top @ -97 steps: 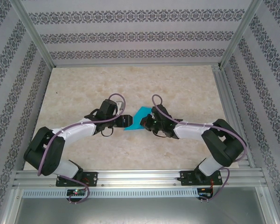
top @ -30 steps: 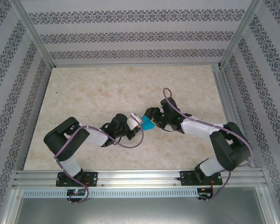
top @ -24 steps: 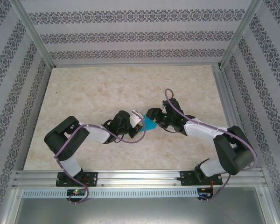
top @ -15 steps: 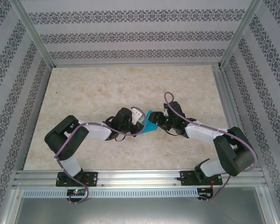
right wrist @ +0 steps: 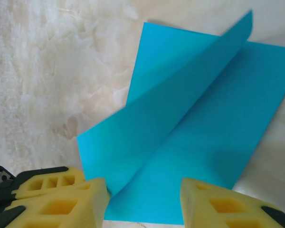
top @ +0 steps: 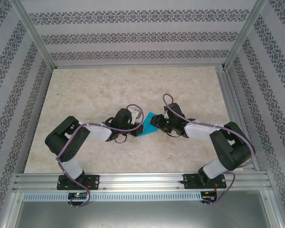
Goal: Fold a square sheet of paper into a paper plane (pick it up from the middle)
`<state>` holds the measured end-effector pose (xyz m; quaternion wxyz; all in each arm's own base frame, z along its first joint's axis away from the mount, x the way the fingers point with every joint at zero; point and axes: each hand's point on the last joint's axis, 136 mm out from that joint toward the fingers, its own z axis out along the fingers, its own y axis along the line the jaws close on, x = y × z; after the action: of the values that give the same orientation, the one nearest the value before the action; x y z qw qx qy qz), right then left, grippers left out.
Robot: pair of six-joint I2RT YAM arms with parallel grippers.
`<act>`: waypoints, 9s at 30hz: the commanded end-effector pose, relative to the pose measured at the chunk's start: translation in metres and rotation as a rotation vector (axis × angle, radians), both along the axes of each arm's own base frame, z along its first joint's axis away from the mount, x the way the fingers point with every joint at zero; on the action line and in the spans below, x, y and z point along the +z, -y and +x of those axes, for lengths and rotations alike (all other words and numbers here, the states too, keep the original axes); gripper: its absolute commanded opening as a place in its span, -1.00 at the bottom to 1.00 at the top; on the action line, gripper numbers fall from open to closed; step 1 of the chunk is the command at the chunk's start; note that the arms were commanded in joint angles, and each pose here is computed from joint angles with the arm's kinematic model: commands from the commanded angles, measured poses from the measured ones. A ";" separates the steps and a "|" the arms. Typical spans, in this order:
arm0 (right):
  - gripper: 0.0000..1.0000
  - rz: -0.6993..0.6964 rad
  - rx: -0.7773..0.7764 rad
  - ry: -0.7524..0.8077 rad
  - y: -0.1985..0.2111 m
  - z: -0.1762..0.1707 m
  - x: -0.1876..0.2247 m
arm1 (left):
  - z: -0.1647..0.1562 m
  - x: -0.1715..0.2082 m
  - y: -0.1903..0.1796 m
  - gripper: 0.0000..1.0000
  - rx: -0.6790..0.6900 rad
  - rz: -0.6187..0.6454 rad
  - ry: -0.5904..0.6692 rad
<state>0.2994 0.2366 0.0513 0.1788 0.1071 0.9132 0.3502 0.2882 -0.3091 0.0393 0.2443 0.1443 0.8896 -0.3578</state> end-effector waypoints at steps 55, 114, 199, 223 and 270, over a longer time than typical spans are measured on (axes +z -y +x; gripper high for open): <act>0.12 -0.146 -0.080 -0.222 -0.005 0.002 -0.050 | 0.024 0.034 0.005 -0.36 -0.114 -0.166 0.162; 0.01 -0.283 -0.138 -0.295 0.015 -0.003 -0.080 | 0.025 0.020 -0.037 -0.14 0.138 -0.169 -0.111; -0.24 -0.394 -0.272 -0.392 0.048 -0.022 -0.106 | 0.011 0.037 -0.009 -0.49 0.010 -0.077 -0.089; -0.29 -0.404 -0.264 -0.406 0.048 -0.025 -0.111 | 0.024 -0.009 -0.012 -0.66 0.070 0.052 -0.204; -0.44 -0.425 -0.266 -0.431 0.051 -0.032 -0.119 | 0.018 -0.037 -0.016 -0.79 0.050 0.128 -0.274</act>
<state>0.3197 0.2519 0.0078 0.1048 0.2199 0.9327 0.2660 0.3173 -0.2925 0.0201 0.1504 0.0772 0.9301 -0.3260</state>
